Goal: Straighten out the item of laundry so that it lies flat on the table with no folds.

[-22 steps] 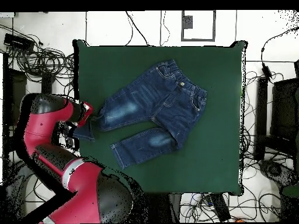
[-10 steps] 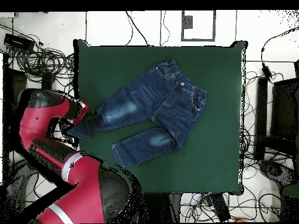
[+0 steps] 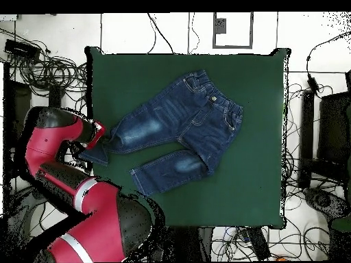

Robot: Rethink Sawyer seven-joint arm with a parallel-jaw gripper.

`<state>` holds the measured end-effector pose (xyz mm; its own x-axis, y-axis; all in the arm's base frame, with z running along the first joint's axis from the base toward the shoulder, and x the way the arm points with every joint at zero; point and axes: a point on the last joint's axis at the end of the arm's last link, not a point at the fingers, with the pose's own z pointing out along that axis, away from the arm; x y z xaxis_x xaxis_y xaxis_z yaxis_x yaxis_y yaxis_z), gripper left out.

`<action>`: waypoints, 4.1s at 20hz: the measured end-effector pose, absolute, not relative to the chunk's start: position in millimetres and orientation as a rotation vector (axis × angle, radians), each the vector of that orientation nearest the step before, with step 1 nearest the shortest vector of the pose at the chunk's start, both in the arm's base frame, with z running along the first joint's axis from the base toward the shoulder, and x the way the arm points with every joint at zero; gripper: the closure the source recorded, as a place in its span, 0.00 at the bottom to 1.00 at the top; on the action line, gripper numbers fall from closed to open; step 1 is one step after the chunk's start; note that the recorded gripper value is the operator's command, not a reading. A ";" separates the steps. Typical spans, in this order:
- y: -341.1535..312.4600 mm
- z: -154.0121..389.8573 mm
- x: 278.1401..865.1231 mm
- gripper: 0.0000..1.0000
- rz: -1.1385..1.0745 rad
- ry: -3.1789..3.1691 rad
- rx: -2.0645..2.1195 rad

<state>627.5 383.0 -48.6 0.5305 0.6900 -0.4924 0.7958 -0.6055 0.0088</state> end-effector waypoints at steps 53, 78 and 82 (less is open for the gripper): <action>402.2 -42.8 640.8 1.00 -1.068 1.048 2.502; 412.1 -50.4 632.8 0.00 -1.213 1.020 2.417; 412.6 -39.9 628.3 0.00 -1.226 1.043 2.412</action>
